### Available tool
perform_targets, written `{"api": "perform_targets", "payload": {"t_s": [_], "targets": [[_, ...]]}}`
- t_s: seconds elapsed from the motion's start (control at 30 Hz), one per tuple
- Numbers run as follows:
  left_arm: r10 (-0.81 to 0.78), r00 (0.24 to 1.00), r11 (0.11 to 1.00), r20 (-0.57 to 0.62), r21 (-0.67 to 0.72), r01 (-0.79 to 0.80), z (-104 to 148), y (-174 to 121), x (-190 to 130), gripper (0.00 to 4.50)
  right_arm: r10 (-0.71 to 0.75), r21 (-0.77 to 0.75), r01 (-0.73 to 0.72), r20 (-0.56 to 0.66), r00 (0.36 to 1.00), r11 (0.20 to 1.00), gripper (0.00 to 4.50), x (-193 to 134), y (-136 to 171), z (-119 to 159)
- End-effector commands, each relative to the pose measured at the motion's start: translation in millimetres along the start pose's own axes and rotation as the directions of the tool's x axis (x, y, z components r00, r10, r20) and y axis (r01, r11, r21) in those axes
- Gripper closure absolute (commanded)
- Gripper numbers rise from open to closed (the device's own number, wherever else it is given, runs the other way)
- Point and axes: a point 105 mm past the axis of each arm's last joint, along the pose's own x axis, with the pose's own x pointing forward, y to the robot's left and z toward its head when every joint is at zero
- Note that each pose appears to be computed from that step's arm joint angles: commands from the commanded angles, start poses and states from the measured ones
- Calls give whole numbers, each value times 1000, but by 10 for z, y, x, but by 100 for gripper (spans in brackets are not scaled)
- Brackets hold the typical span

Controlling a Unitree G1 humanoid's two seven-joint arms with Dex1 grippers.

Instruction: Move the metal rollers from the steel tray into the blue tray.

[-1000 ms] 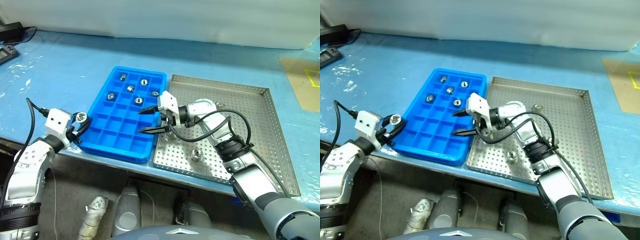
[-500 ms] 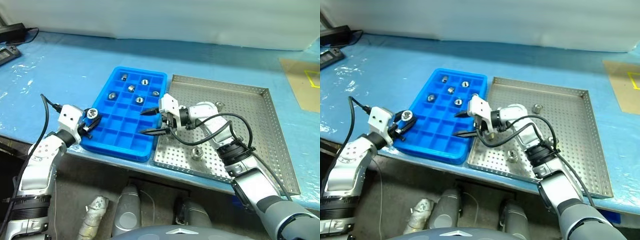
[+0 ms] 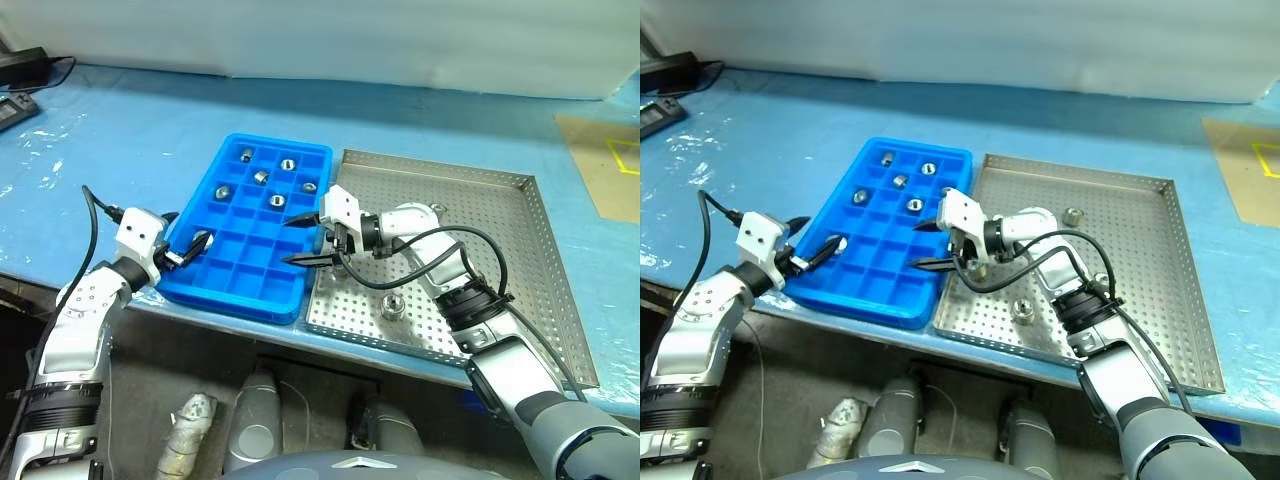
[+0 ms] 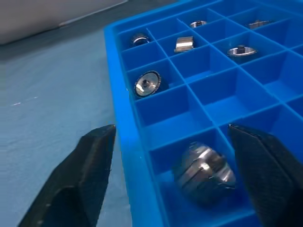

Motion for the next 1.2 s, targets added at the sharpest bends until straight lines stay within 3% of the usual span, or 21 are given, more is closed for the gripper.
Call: {"api": "perform_targets", "payload": {"t_s": [0.03,0.17,0.23,0.3,0.5,0.63,0.73,0.9,1.2], "targets": [[-2,999,999,37,34,1,118,28,41,69,-14,-45,16,33,999,999,116,-30,-4,121],[-41,993,998,106,52,36,341,-15,130,69,-28,-41,29,28,999,999,116,-68,-7,108],[-123,968,992,221,4,125,684,-139,291,69,-72,-34,73,18,997,997,116,-174,-53,112],[-177,944,981,278,-25,192,862,-232,409,69,-105,-29,105,6,994,994,116,-254,-88,102],[-365,899,926,241,-9,378,828,-524,896,69,-246,-9,246,-54,968,969,116,-624,-118,28],[-513,830,849,220,-17,529,837,-798,1165,69,-371,12,374,-109,922,927,116,-933,-54,-49],[-527,835,849,161,59,524,825,-896,1374,69,-446,20,453,-149,883,891,116,-1099,31,-105],[-463,869,885,176,53,462,1012,-1046,1663,69,-528,48,544,-180,830,838,116,-1217,193,-148],[-519,855,852,7,87,517,810,-1418,1776,69,-584,64,606,-204,785,793,116,-1254,312,-159]]}}
